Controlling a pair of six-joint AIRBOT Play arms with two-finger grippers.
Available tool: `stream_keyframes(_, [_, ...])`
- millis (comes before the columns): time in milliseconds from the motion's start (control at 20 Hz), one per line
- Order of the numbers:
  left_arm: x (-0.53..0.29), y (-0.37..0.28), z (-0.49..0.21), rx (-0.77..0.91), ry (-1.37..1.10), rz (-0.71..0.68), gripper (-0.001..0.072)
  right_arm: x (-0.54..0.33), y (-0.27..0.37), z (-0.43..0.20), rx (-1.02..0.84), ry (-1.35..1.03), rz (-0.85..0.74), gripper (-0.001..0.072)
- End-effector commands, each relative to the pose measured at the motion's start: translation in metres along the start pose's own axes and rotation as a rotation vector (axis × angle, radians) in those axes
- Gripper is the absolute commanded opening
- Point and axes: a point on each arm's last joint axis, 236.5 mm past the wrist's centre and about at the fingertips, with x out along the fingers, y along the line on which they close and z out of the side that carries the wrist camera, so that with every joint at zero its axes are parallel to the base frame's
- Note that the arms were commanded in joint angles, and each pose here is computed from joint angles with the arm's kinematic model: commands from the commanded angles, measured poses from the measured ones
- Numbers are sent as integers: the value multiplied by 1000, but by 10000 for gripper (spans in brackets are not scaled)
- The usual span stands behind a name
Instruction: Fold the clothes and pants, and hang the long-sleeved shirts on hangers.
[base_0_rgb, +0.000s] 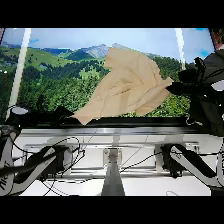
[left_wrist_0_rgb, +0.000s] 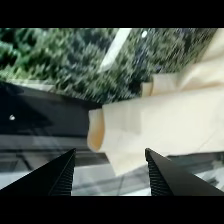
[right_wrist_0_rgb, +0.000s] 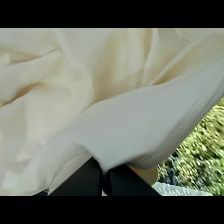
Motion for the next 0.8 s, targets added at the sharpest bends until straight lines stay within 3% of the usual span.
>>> stream_keyframes(0, [2,-10,21,-35,-97,-56,462,0,0,1,-1,-2,0,16])
stream_keyframes(250, [12,-21,23,29,-117,-48,453,0,0,1,-1,-1,0,16])
stream_keyframes(300, [16,-22,23,49,-123,-38,414,0,0,1,-1,-1,0,16])
stream_keyframes(500, [18,-49,24,52,-137,-126,16,0,0,0,-1,-1,0,16])
stream_keyframes(750, [-17,-107,64,252,-277,-253,16,-5,3,9,-14,-18,1,15])
